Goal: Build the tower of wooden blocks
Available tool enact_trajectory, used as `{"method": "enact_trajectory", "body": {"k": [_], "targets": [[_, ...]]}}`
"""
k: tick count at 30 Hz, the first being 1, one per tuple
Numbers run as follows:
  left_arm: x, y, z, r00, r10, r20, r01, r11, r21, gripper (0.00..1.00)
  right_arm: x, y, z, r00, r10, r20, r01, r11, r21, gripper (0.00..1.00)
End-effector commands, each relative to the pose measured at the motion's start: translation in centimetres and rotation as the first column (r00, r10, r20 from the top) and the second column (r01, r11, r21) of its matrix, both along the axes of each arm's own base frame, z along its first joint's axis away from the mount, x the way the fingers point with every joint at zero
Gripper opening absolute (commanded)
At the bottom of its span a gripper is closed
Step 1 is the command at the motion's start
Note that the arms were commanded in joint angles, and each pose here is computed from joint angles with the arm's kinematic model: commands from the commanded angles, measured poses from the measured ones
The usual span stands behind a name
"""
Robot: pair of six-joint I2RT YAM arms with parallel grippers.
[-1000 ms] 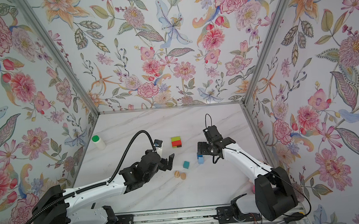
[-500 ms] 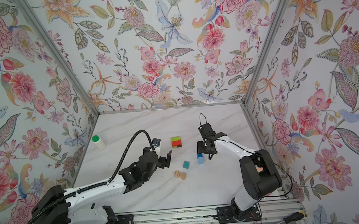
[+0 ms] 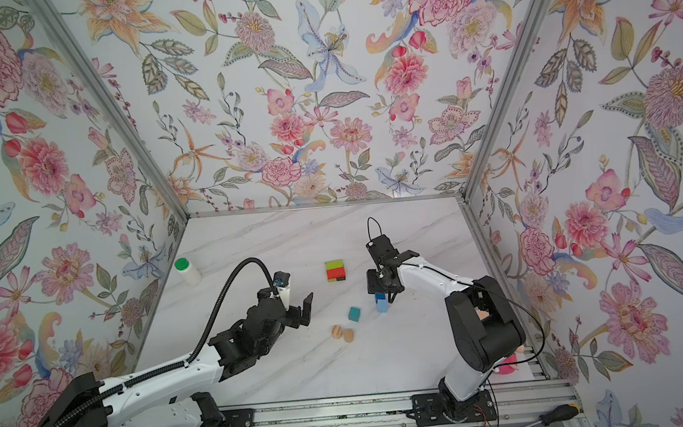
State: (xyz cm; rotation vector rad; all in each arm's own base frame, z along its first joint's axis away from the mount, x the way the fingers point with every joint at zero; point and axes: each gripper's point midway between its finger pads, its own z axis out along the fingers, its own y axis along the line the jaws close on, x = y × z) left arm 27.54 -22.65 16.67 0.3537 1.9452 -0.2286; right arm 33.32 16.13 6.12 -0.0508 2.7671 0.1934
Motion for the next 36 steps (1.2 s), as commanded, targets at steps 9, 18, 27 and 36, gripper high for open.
{"method": "enact_trajectory", "body": {"k": [9,18,27,36], "targets": [[-0.8,2.4,-0.4,0.999,0.053,-0.008,-0.053,0.998,-0.032,0.99,-0.6,-0.2,-2.0,0.998,-0.016,-0.061,0.013,0.999,-0.052,0.54],[-1.1,3.2,-0.3,0.997,0.071,-0.006,-0.071,0.997,-0.041,0.99,-0.6,-0.1,-2.6,0.997,-0.007,-0.077,0.002,0.998,-0.063,0.43],[-1.3,3.5,-0.3,0.997,0.078,-0.005,-0.078,0.996,-0.047,0.99,-0.6,-0.2,-2.6,0.997,-0.006,-0.076,0.0,0.997,-0.079,0.34],[-1.6,4.3,-0.3,0.996,0.093,0.0,-0.092,0.994,-0.052,0.99,-0.6,-0.3,-3.3,0.995,-0.008,-0.099,-0.001,0.995,-0.095,0.3]]}}
